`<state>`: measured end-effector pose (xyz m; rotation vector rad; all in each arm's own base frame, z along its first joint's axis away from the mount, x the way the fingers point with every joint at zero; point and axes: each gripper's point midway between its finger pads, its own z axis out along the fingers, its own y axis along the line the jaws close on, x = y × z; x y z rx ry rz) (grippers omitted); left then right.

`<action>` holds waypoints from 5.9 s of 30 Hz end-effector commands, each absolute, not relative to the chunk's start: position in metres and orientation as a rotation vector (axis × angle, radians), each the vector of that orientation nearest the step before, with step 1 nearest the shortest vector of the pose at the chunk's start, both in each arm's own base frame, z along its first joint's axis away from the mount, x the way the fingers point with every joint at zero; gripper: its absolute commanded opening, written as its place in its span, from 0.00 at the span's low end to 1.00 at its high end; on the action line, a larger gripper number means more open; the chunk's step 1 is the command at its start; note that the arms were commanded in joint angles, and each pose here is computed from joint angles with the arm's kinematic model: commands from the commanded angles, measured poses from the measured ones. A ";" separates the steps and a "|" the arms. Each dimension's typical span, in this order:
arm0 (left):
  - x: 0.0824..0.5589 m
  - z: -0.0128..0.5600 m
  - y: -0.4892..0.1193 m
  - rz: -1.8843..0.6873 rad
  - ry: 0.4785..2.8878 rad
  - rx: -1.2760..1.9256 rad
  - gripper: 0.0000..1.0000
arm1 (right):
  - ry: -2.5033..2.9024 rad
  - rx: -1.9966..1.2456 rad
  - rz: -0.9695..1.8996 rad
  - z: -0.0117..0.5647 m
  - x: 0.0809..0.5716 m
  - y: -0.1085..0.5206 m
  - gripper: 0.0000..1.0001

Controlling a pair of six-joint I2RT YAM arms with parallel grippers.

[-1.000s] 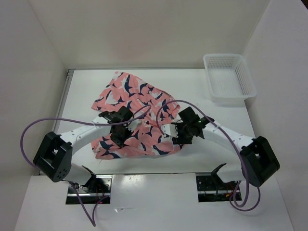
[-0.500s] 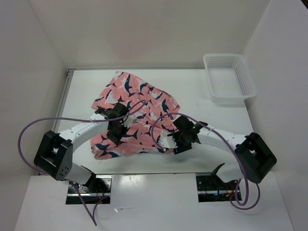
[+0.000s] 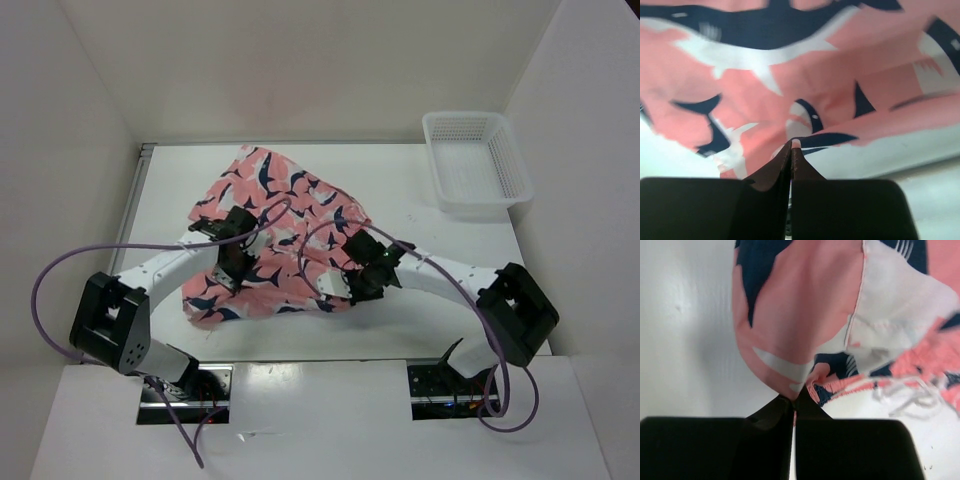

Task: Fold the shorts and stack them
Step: Fold the shorts

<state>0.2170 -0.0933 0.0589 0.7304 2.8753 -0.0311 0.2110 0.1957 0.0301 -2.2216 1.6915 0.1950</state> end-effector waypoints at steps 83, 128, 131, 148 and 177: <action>0.624 0.054 0.036 -0.192 2.480 0.042 1.00 | 2.090 -1.264 -0.002 0.050 0.417 0.278 0.70; 0.279 0.199 0.036 -0.170 2.763 -0.169 0.61 | 1.951 -1.171 0.620 0.209 0.335 0.247 0.79; 0.347 0.191 0.056 -0.121 2.600 -0.153 0.62 | 2.006 -0.907 0.630 0.204 0.384 0.234 0.79; 0.455 0.100 0.037 -0.048 2.619 -0.013 0.68 | 2.250 -0.712 0.679 0.106 0.453 0.198 0.79; 0.417 0.096 0.017 -0.142 2.427 0.039 0.75 | 2.199 -0.845 0.594 0.111 0.451 0.189 0.79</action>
